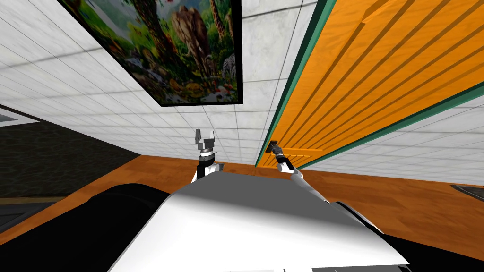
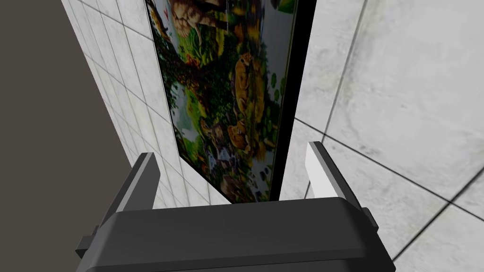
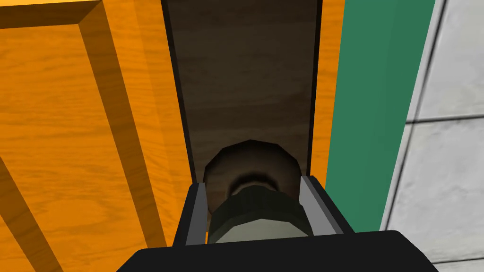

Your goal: Pull the door open

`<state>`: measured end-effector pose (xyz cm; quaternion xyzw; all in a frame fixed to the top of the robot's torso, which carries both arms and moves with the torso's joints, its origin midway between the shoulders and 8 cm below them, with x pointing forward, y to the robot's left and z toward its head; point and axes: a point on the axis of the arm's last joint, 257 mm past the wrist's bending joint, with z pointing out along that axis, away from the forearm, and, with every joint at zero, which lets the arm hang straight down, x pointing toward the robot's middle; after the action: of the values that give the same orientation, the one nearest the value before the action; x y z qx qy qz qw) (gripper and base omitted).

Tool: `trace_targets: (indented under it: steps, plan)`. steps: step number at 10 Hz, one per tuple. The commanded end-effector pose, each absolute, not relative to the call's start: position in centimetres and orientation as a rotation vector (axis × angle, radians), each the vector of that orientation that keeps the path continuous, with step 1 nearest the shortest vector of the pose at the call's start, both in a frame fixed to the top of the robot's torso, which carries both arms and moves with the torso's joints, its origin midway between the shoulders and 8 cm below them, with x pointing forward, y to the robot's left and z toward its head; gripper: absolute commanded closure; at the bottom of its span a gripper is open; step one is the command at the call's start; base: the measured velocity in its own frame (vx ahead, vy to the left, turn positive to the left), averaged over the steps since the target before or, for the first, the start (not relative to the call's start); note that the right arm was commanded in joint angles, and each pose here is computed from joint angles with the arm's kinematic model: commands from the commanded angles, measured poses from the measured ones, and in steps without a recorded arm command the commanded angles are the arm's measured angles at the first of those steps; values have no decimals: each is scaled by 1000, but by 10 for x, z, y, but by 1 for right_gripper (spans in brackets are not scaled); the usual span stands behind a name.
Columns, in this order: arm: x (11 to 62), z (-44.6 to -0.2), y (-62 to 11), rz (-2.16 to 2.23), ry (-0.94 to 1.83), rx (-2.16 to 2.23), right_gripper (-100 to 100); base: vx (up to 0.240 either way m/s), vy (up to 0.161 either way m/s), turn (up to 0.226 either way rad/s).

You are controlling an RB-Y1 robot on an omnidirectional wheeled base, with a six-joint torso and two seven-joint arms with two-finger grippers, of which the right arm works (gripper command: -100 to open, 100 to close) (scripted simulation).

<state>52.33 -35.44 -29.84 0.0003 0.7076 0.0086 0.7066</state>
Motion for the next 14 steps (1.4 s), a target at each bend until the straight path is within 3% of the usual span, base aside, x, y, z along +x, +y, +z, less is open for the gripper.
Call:
trace_targets:
  steps: [1, 14]
  plan:
    - [524, -297, -352, 23, 1567, 0, 100, -8, 1, -4]
    - [521, -360, -340, 486, 1688, 709, 100, -51, -11, -51]
